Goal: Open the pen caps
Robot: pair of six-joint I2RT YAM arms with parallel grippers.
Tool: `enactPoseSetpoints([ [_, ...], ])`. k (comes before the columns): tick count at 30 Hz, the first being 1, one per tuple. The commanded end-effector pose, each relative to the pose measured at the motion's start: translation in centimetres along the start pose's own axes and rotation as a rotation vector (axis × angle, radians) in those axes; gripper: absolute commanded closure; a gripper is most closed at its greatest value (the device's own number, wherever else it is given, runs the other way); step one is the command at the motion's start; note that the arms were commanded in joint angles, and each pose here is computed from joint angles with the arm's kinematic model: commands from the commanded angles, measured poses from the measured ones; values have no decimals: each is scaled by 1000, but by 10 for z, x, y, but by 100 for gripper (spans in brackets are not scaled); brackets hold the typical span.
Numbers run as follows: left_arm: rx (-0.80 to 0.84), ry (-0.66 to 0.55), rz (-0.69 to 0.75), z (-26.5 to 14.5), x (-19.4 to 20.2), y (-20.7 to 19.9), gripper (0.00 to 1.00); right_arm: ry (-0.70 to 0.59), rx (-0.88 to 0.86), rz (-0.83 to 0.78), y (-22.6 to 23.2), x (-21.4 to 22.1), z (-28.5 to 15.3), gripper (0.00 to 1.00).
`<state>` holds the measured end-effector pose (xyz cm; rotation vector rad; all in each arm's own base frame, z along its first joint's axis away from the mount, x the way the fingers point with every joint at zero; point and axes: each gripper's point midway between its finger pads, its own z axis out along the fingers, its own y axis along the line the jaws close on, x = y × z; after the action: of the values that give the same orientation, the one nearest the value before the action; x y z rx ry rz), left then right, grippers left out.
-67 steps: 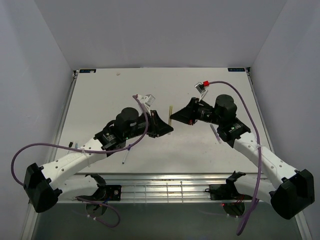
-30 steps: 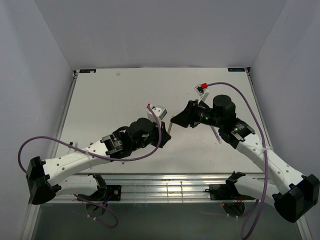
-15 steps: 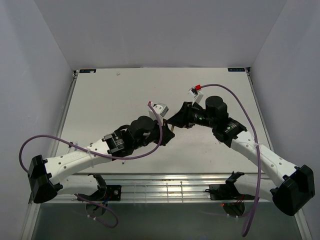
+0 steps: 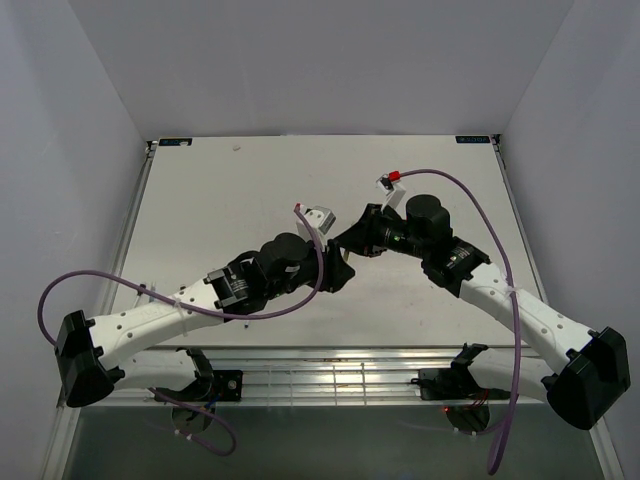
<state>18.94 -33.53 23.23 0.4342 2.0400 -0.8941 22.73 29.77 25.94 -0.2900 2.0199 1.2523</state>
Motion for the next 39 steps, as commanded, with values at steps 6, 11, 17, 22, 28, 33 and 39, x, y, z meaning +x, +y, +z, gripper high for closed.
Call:
enactPoseSetpoints([
  [6, 27, -21, -13, -6, -4, -5, 50, -56, -42, -4, 18, -17, -5, 92],
  [11, 35, 2, -14, 4, 0, -8, 57, -53, -61, 9, 22, -17, -5, 92],
  [17, 41, 9, -15, 7, 3, -9, 77, -64, -65, 25, 23, -19, -5, 92],
  [22, 21, 12, -13, 4, 6, -3, 99, -101, -55, 30, 27, -32, -4, 92],
  [28, -26, 37, -16, -1, 17, 9, 100, -166, -44, 28, 32, -61, -4, 92],
  [33, -16, 108, -45, 1, 50, 17, 100, -264, -25, 5, 30, -118, -4, 92],
  [39, 40, 156, -105, -8, 94, 19, 100, -320, -47, 7, 27, -196, 11, 92],
])
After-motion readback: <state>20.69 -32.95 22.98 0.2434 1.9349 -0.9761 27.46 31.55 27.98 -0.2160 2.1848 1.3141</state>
